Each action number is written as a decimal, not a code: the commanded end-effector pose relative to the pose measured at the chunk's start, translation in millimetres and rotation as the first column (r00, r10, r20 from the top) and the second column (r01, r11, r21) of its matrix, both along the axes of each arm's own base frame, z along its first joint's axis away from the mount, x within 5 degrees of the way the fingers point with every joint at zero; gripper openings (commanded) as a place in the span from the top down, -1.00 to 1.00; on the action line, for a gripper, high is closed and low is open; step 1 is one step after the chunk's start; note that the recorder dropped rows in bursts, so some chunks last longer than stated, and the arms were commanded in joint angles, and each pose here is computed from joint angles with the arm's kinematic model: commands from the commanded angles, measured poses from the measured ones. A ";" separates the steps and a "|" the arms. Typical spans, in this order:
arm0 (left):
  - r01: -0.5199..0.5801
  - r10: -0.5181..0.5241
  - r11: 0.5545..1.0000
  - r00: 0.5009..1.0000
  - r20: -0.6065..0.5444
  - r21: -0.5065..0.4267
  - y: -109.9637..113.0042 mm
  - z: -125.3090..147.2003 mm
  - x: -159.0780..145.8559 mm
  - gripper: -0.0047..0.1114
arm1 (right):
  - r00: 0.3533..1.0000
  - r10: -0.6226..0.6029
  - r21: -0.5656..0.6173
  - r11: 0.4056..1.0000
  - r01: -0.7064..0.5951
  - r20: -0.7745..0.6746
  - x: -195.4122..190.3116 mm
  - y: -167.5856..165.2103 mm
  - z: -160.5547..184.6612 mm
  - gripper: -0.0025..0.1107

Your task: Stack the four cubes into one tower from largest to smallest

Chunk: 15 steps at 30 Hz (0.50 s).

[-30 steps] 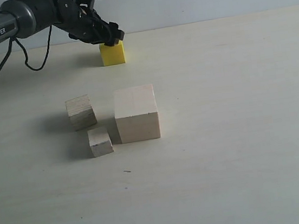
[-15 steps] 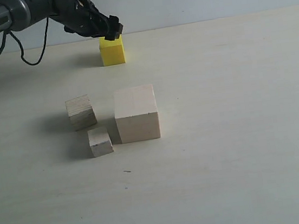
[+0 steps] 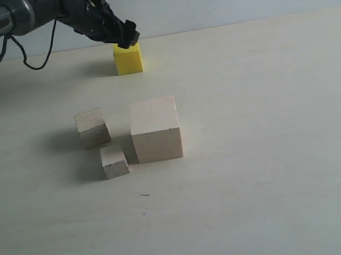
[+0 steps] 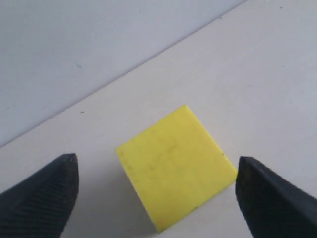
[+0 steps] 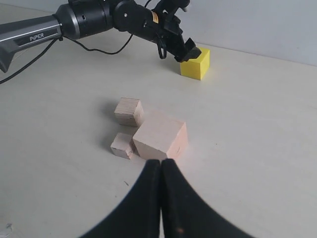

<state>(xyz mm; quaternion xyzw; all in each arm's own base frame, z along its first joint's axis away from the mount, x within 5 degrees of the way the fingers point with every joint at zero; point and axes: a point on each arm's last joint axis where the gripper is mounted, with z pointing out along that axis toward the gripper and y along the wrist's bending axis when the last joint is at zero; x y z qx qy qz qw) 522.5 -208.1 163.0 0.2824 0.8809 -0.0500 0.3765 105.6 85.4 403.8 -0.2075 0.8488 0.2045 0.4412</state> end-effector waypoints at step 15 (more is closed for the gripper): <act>0.302 -0.305 0.950 0.952 -0.024 -0.075 -0.4 16.1 -10.4 -0.50 | 1.000 0.002 0.016 1.000 -0.002 0.003 -0.1 0.5 0.2 0.96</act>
